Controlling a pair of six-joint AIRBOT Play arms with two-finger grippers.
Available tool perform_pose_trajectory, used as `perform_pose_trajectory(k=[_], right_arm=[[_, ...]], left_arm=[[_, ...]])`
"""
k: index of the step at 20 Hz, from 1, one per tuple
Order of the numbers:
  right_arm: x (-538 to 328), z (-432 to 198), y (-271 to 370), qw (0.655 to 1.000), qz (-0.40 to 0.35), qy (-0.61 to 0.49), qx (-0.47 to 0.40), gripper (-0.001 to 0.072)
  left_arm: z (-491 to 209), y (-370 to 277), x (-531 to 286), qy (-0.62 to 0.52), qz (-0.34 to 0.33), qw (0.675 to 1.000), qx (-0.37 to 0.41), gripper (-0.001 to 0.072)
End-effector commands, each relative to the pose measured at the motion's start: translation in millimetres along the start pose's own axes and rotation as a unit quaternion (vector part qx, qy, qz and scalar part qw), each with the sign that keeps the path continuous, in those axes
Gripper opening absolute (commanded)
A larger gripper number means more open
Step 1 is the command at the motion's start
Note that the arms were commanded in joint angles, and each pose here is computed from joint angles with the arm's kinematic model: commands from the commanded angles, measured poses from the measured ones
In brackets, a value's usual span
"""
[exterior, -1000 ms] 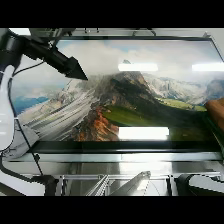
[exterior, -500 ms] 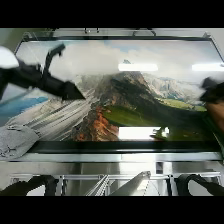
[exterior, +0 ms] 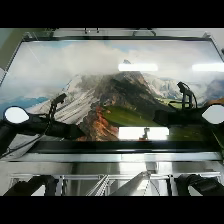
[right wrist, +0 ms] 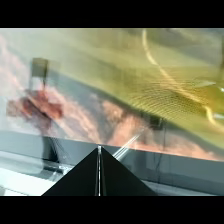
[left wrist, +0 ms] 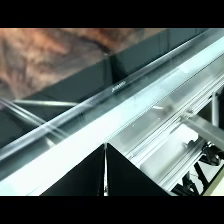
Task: Fold the shirts.
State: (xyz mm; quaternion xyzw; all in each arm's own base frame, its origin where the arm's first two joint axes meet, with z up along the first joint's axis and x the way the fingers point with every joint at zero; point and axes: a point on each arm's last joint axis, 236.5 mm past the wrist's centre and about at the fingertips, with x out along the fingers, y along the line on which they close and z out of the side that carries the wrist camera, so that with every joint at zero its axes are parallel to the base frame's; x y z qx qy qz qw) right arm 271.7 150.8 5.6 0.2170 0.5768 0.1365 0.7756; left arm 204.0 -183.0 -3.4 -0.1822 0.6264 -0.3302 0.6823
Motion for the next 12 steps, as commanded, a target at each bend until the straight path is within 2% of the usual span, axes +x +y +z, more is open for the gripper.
perform_pose_trajectory(k=[1, 12], right_arm=[[4.5, -5.9, 5.7, 1.000, 0.010, -0.001, -0.004, 0.0022], [4.5, -5.5, 5.8, 1.000, 0.010, -0.002, -0.004, 0.0022]], left_arm=[[-14.1, 6.0, 6.0, -0.003, 0.004, 1.000, -0.008, 0.0029], [-8.2, -3.0, -5.6, -0.039, 0.008, 0.999, 0.017, 0.0029]])
